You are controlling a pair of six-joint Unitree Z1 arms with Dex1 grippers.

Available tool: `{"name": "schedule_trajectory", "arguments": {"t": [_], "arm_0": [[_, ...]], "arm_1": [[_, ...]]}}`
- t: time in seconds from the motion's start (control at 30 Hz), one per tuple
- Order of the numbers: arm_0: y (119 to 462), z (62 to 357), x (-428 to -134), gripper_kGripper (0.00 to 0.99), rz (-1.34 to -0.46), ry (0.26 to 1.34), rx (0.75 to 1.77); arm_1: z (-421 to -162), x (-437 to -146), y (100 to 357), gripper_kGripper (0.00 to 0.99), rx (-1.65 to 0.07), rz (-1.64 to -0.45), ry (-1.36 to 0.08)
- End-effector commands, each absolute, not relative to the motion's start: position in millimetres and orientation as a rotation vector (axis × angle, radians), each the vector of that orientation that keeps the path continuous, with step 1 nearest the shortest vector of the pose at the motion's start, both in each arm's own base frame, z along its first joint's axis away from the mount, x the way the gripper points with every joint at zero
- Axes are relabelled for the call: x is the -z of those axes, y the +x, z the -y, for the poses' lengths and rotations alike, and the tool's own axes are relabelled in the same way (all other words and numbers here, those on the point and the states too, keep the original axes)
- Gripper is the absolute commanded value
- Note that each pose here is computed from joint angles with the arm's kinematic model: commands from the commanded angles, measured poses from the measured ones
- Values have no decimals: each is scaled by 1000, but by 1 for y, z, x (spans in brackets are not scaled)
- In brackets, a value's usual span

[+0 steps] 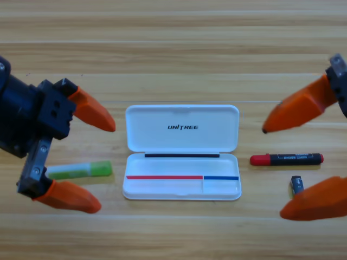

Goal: Clean up eraser and pencils

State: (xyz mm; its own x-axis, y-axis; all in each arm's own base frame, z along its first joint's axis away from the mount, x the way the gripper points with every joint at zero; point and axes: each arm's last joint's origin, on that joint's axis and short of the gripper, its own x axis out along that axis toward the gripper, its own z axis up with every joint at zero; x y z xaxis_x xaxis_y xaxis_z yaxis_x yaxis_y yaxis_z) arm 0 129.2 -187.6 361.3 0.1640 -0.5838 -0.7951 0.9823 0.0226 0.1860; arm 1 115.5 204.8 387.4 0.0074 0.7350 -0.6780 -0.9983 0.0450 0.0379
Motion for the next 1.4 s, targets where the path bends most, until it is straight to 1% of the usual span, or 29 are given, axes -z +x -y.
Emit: {"name": "schedule_trajectory", "arguments": {"t": [0.03,0.13,0.2,0.27,0.37,0.43,0.47,0.6,0.7,0.8,0.93,1.03,1.13,1.3,1.37,1.4], "arm_0": [[129,191,-361,990,-602,878,1312],[131,191,-365,989,-590,902,1275],[133,191,-369,989,-584,926,1245],[136,192,-375,989,-569,956,1224],[141,190,-380,989,-552,1024,1149],[145,188,-382,989,-547,1066,1098],[147,186,-383,989,-544,1079,1083],[155,178,-389,989,-553,1096,1048],[158,174,-390,989,-561,1109,1039],[166,171,-390,989,-565,1144,1004],[177,172,-383,989,-599,1212,955],[190,170,-374,989,-638,1270,924],[213,166,-360,989,-702,1306,919],[250,164,-327,988,-805,1306,975],[260,163,-314,986,-831,1296,1003],[262,163,-307,986,-839,1299,1011]], "arm_1": [[-186,-381,104,986,-1304,-751,-542],[-182,-372,118,985,-1114,-832,-545],[-178,-364,133,985,-1040,-897,-520],[-176,-355,151,983,-937,-966,-464],[-183,-341,178,982,-629,-1041,-411],[-183,-331,197,982,-486,-1081,-379],[-184,-325,204,980,-440,-1100,-376],[-194,-293,219,980,-426,-1224,-389],[-206,-268,230,983,-380,-1322,-342],[-215,-248,239,985,-294,-1381,-297],[-223,-225,252,988,-143,-1444,-184],[-229,-204,261,976,-114,-1487,-159],[-232,-186,269,923,-80,-1508,-139],[-234,-168,277,822,-70,-1525,-133],[-234,-164,278,808,-69,-1537,-130],[-234,-163,278,776,-68,-1540,-131]]}}
